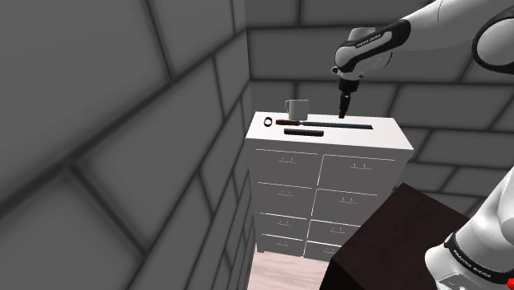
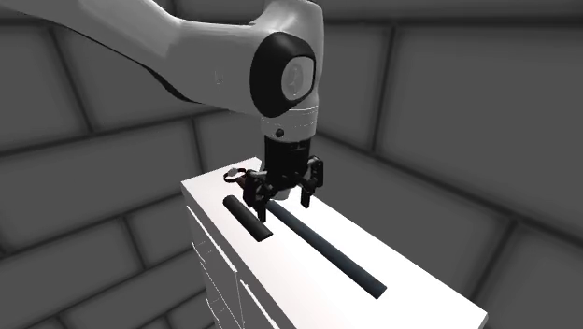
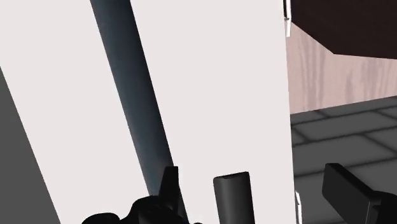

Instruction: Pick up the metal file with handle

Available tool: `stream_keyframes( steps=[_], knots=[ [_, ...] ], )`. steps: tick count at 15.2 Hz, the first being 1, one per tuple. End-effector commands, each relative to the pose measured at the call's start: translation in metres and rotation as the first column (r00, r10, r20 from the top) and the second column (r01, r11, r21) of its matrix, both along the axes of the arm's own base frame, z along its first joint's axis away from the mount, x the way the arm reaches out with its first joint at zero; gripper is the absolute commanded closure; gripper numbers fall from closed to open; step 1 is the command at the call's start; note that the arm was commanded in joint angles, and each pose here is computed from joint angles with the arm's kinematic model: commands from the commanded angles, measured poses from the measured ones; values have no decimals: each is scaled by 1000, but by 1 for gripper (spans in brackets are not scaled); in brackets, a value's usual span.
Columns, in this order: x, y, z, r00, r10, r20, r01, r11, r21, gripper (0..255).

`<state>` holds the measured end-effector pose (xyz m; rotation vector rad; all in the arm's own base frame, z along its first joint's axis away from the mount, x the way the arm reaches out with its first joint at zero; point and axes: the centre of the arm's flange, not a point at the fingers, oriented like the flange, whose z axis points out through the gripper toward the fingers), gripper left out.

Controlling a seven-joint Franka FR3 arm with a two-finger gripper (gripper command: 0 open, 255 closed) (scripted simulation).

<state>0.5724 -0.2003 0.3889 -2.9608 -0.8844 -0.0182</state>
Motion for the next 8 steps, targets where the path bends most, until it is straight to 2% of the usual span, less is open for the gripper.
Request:
stream_keyframes(
  steps=[1,8],
  knots=[
    [23,-4,-15,999,49,-3,-49,999,4,0],
    [100,-14,-65,979,202,-14,-202,979,16,0]
  ],
)
